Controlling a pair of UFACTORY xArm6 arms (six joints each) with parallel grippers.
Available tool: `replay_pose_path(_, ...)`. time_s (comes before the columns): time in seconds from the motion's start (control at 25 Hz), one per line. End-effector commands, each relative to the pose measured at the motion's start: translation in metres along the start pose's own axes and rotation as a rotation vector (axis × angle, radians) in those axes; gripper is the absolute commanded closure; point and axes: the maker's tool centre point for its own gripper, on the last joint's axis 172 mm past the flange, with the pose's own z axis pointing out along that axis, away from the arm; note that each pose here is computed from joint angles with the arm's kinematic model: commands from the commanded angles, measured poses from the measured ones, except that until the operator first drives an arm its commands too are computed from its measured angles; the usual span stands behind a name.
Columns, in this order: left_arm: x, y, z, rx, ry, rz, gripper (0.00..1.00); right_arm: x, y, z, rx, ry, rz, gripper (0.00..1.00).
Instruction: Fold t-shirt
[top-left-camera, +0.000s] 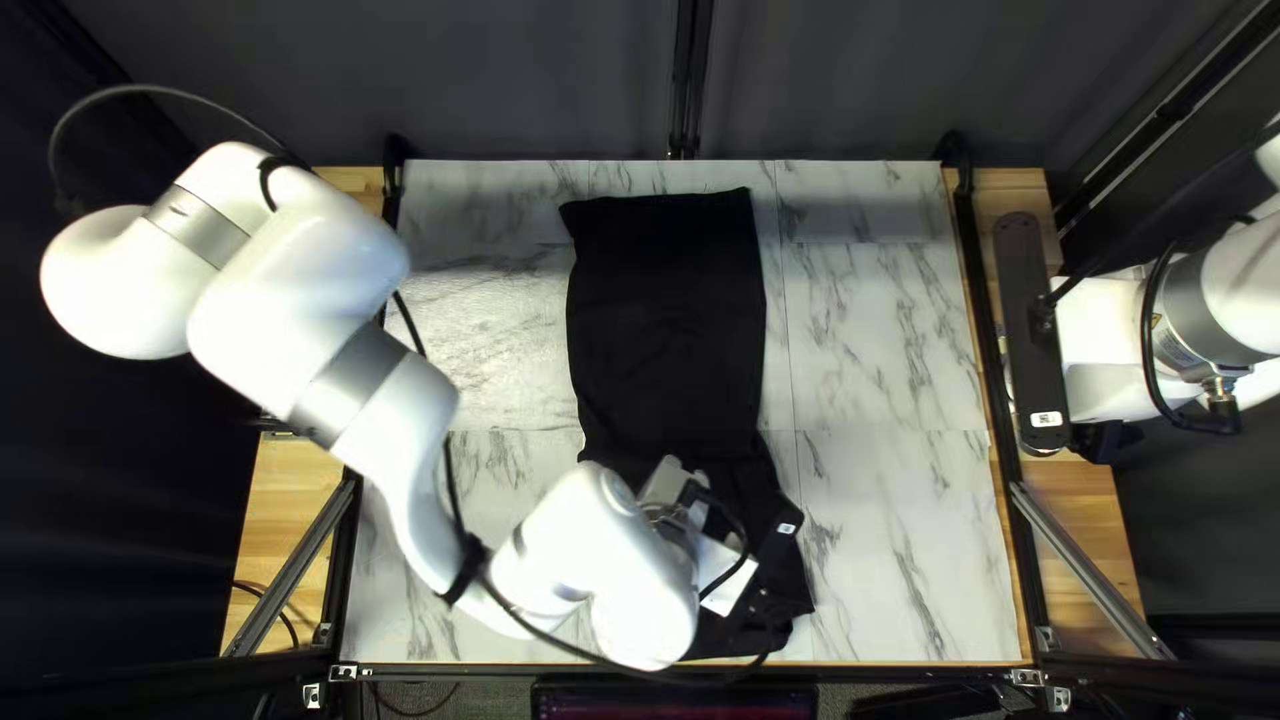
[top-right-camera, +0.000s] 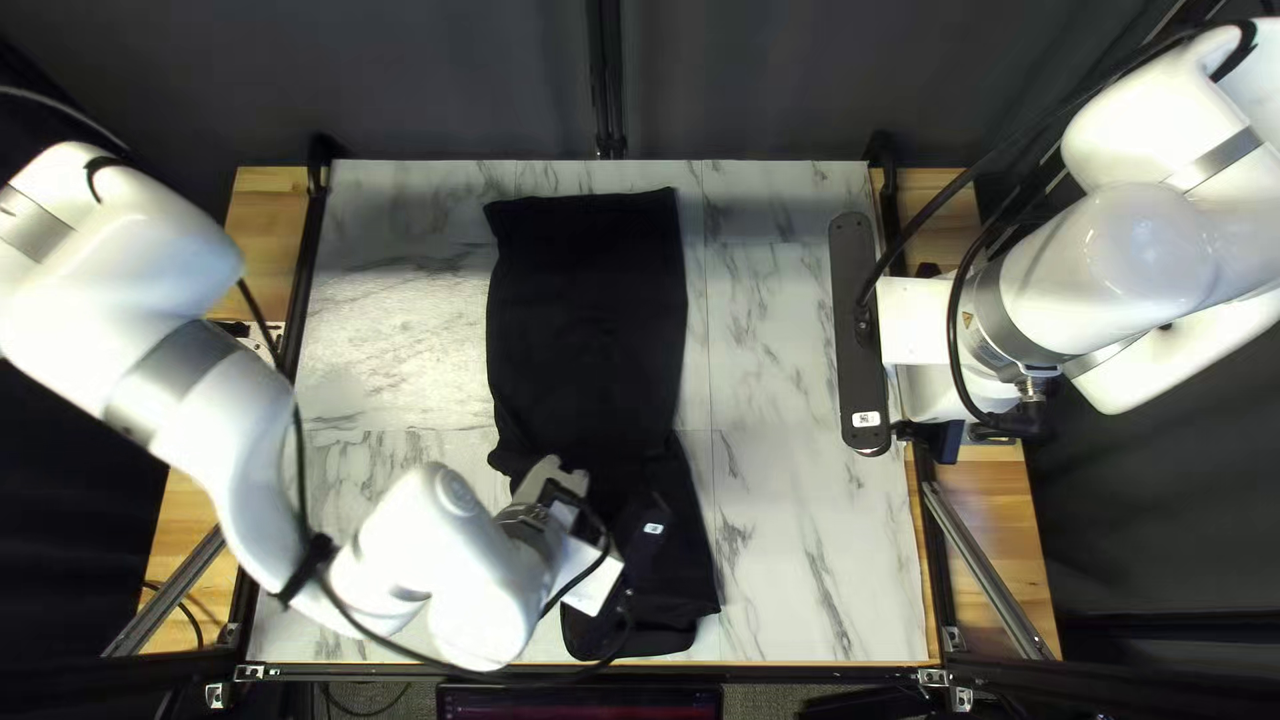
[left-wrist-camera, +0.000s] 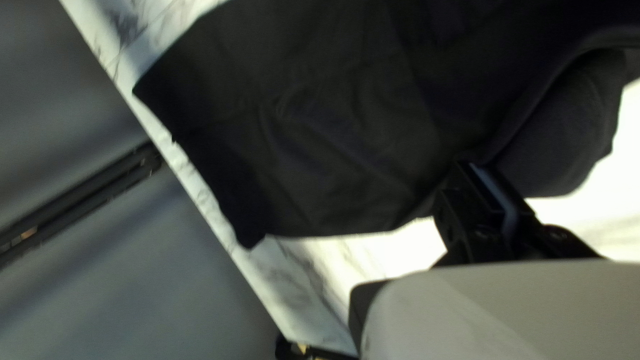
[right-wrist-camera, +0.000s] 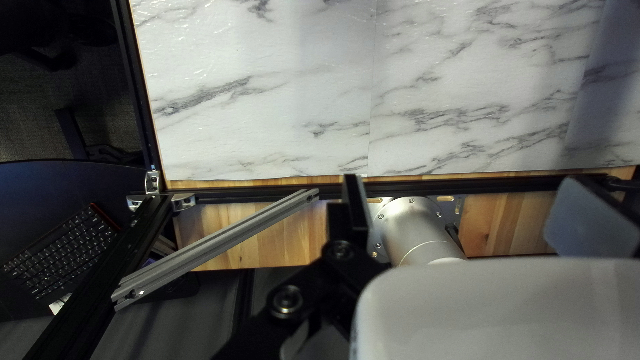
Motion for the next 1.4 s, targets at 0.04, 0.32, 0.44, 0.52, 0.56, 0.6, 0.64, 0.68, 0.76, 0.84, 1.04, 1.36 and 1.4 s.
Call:
replay_pose_path(0.04,0.003,0.017,0.021,-0.042,-0.008,0.005,0.92,0.0,0.0,0.0,0.0,0.0,0.0,0.0)
replay_pose_path(0.32,-0.061,0.048,-0.013,-0.019,-0.054,-0.049,0.92,0.0,0.0,0.0,0.0,0.0,0.0,0.0)
replay_pose_path(0.44,-0.096,0.062,-0.043,0.023,-0.09,-0.083,0.89,0.0,0.0,0.0,0.0,0.0,0.0,0.0)
replay_pose_path(0.52,-0.112,0.071,-0.056,0.048,-0.116,-0.105,0.89,0.0,0.0,0.0,0.0,0.0,0.0,0.0)
replay_pose_path(0.56,-0.12,0.074,-0.061,0.055,-0.125,-0.113,0.87,0.0,0.0,0.0,0.0,0.0,0.0,0.0)
replay_pose_path(0.6,-0.132,0.079,-0.067,0.067,-0.141,-0.127,0.87,0.0,0.0,0.0,0.0,0.0,0.0,0.0)
replay_pose_path(0.64,-0.142,0.083,-0.07,0.074,-0.154,-0.138,0.87,0.0,0.0,0.0,0.0,0.0,0.0,0.0)
replay_pose_path(0.68,-0.147,0.085,-0.07,0.078,-0.162,-0.145,0.86,0.0,0.0,0.0,0.0,0.0,0.0,0.0)
replay_pose_path(0.76,-0.159,0.088,-0.067,0.081,-0.186,-0.165,0.85,0.0,0.0,0.0,0.0,0.0,0.0,0.0)
replay_pose_path(0.84,-0.166,0.089,-0.058,0.076,-0.213,-0.181,0.83,0.0,0.0,0.0,0.0,0.0,0.0,0.0)
replay_pose_path(1.04,-0.165,0.088,-0.035,0.05,-0.25,-0.197,0.83,0.0,0.0,0.0,0.0,0.0,0.0,0.0)
replay_pose_path(1.36,-0.121,0.078,-0.013,0.017,-0.238,-0.16,0.86,0.0,0.0,0.0,0.0,0.0,0.0,0.0)
replay_pose_path(1.4,-0.116,0.077,-0.011,0.013,-0.232,-0.152,0.87,0.0,0.0,0.0,0.0,0.0,0.0,0.0)
